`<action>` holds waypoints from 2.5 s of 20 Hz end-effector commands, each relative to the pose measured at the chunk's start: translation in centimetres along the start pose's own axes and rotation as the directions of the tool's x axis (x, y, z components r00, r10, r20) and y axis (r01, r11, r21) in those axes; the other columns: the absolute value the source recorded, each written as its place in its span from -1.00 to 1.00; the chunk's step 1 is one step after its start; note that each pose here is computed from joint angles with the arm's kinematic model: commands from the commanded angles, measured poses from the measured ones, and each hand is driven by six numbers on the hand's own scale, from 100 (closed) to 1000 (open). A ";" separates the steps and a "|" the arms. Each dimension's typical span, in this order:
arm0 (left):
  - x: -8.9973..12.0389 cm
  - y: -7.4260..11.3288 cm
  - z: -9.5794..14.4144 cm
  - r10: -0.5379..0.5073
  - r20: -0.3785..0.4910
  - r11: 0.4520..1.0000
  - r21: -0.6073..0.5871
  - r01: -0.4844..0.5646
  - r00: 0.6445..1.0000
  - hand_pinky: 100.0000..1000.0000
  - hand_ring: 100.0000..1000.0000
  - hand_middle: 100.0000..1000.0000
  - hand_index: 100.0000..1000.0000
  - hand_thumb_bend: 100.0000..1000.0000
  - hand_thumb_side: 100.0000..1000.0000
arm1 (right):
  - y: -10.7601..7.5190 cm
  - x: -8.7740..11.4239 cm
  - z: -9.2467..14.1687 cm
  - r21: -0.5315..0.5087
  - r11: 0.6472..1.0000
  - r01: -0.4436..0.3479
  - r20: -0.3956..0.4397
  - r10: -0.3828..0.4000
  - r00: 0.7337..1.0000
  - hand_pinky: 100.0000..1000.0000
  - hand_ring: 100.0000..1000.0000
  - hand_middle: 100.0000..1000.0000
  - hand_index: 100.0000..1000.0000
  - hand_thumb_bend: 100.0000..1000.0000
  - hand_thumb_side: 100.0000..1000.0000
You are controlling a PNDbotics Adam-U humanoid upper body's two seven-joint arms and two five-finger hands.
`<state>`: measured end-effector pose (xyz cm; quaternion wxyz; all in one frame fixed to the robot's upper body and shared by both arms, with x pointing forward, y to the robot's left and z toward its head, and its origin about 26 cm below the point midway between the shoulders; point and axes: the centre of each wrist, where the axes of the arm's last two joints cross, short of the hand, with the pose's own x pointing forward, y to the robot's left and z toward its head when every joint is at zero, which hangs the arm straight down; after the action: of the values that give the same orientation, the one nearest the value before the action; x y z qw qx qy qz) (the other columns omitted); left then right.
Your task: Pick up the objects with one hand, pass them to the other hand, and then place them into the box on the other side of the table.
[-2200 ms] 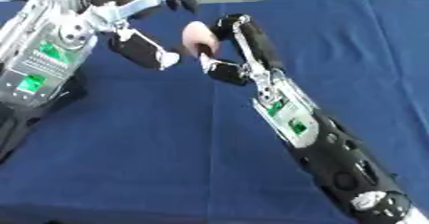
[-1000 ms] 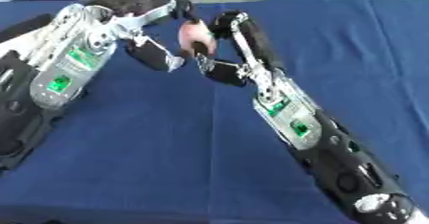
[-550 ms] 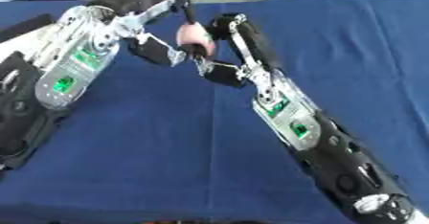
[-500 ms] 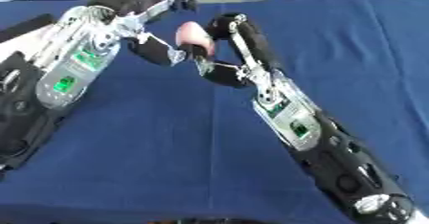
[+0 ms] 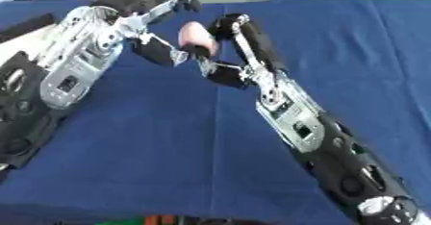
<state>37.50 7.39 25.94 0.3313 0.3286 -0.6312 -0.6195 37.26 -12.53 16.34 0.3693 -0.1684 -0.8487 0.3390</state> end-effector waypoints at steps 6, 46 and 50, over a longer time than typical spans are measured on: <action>0.0 0.4 -0.6 -0.015 0.005 1.000 -0.023 0.016 1.000 0.50 0.47 0.43 0.59 -0.60 -0.92 | -0.8 0.7 -0.7 -0.018 1.000 0.006 0.050 -0.005 0.999 0.22 0.11 -0.19 -0.20 -1.00 -0.99; -0.1 -0.1 -0.9 -0.105 -0.030 0.994 0.027 0.106 0.994 0.13 -0.05 -0.28 -0.19 -1.00 -0.93 | -1.0 0.2 -0.5 0.017 0.996 -0.090 -0.082 0.091 0.992 0.45 0.46 0.36 0.39 -1.00 -1.00; -0.4 -0.1 -0.9 -0.124 -0.046 0.991 0.036 0.126 0.991 0.13 -0.05 -0.29 -0.19 -1.00 -0.95 | -1.3 0.2 -0.4 0.043 0.993 -0.112 -0.082 0.115 0.990 0.50 0.54 0.49 0.48 -1.00 -1.00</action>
<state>38.32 6.69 24.53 0.3086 0.3690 -0.6099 -0.6298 37.29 -12.37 16.47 0.4015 -0.2078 -0.8133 0.3664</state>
